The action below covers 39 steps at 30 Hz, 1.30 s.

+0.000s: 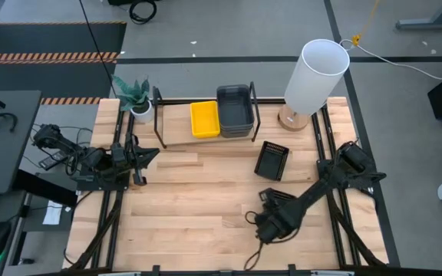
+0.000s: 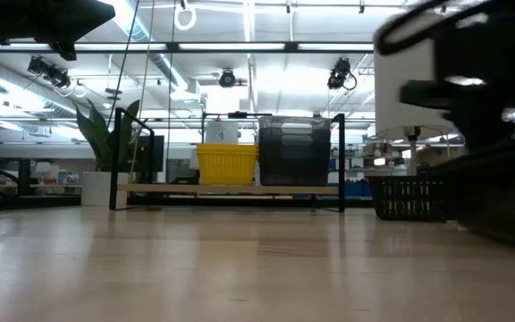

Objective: Stack baskets on shelf by color
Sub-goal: Stack the top small black bin on top of the bottom small black bin

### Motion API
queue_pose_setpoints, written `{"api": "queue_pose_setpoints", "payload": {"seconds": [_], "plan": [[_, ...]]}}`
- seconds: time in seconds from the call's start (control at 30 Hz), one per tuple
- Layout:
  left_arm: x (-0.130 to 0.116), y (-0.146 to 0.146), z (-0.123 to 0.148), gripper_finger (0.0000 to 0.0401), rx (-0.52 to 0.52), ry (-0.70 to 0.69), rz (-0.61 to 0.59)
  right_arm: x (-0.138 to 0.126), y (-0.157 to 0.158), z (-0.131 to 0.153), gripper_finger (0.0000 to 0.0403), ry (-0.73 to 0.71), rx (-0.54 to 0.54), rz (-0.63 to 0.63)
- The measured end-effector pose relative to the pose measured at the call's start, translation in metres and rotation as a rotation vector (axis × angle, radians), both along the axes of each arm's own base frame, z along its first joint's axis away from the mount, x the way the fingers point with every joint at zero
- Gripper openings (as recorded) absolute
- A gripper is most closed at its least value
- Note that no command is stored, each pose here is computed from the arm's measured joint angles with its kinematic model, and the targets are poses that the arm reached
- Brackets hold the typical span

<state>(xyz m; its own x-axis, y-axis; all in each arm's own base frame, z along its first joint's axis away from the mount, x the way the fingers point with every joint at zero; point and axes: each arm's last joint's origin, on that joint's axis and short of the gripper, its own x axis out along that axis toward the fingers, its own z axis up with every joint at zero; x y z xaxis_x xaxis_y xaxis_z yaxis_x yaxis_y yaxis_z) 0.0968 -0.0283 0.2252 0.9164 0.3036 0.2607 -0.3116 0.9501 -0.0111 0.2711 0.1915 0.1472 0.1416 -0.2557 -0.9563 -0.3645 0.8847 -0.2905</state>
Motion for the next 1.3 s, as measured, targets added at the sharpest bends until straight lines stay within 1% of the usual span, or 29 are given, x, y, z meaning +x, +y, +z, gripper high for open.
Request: {"api": "queue_pose_setpoints", "payload": {"seconds": [0.17, 0.27, 0.3, 0.43, 0.57, 0.67, 0.83, 1.0, 1.13, 1.3], "plan": [[0.000, 0.000, 0.000, 0.0035, 0.000, 0.000, 0.000, 0.024, 0.006, 0.013, 0.0100, -0.140, 0.048, 0.099], [0.000, 0.000, 0.000, 0.0039, 0.000, 0.000, 0.000, 0.029, 0.010, 0.029, 0.0100, -0.148, 0.050, 0.110], [0.000, 0.000, 0.000, 0.0040, 0.000, 0.000, 0.000, 0.030, 0.008, 0.036, 0.0100, -0.132, 0.038, 0.075], [0.000, 0.000, 0.000, 0.0040, 0.000, 0.000, 0.000, 0.034, -0.008, 0.066, 0.0100, -0.063, 0.004, -0.149], [0.000, 0.000, 0.000, 0.0034, 0.000, 0.000, 0.000, 0.038, -0.036, 0.079, 0.0100, -0.063, -0.002, -0.330], [0.000, 0.000, 0.000, 0.0030, 0.000, 0.000, 0.000, 0.039, -0.062, 0.077, 0.0100, -0.040, 0.026, -0.433], [0.000, 0.000, 0.000, 0.0029, 0.000, 0.000, 0.000, 0.039, -0.110, 0.067, 0.0100, -0.064, 0.150, -0.607], [0.000, 0.000, 0.000, 0.0036, 0.000, 0.000, 0.000, 0.030, -0.145, 0.059, 0.0111, -0.049, 0.169, -0.712], [0.000, 0.000, 0.000, 0.0039, 0.000, 0.000, 0.000, 0.025, -0.157, 0.051, 0.0139, -0.030, 0.215, -0.752], [0.000, 0.000, 0.000, 0.0033, 0.000, 0.000, 0.000, 0.025, -0.155, 0.042, 0.0174, -0.049, 0.241, -0.743]]}}
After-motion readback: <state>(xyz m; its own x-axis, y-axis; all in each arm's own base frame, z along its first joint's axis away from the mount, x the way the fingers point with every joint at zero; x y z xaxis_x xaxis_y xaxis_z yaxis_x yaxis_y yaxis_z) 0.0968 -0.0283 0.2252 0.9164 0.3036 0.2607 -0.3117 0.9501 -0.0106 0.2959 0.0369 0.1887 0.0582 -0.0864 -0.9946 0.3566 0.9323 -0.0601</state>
